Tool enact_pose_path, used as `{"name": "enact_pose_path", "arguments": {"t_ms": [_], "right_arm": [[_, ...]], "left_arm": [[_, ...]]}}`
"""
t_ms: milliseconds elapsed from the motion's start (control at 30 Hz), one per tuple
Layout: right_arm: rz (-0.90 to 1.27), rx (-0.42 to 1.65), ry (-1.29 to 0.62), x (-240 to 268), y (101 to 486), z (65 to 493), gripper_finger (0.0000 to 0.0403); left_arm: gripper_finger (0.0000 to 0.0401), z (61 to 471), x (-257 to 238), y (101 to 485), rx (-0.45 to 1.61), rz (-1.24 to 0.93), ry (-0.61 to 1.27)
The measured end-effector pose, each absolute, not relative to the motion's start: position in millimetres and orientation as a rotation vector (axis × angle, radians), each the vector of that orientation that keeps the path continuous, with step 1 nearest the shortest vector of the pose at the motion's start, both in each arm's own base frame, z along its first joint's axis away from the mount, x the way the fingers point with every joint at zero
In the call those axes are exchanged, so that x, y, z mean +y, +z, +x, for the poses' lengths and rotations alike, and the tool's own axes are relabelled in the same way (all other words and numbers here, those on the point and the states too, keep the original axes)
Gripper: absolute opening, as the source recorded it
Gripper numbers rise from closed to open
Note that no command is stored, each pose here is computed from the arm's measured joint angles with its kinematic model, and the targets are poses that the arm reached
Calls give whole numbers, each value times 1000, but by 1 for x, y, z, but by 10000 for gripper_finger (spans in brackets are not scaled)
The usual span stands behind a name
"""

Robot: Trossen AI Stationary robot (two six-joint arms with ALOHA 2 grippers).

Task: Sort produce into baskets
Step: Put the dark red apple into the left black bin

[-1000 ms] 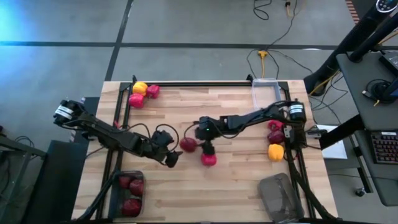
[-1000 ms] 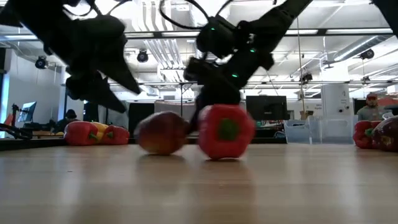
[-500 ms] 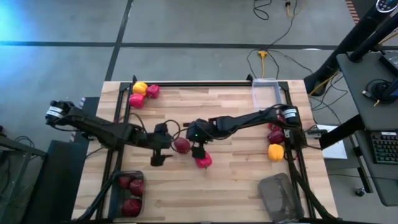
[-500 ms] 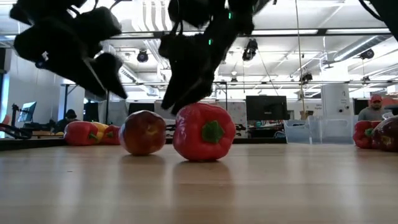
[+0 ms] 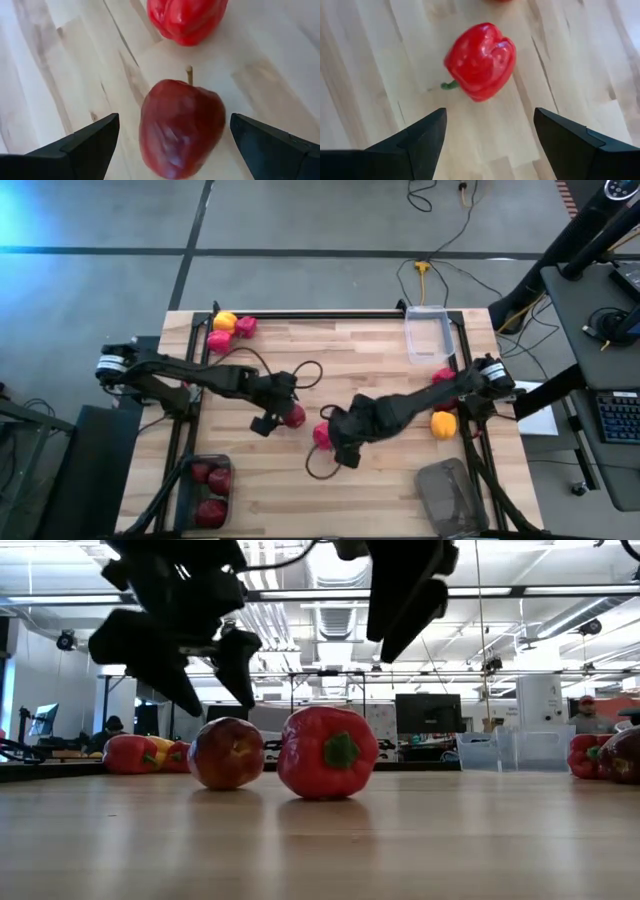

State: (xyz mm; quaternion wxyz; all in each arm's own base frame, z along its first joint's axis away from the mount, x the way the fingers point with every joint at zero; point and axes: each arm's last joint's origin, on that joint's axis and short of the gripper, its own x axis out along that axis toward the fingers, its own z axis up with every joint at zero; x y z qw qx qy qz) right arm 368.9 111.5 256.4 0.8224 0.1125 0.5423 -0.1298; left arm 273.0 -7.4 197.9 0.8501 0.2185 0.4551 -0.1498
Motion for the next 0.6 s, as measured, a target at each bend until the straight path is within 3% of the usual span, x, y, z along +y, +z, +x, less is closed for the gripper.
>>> {"name": "enact_pose_path", "arguments": {"t_ms": [400, 600], "right_arm": [[194, 1097, -337, 134, 257, 361, 297], [178, 1099, -332, 132, 257, 362, 302]], "left_arm": [[362, 292, -4, 164, 1047, 466, -353], [357, 300, -4, 146, 1093, 363, -304]]}}
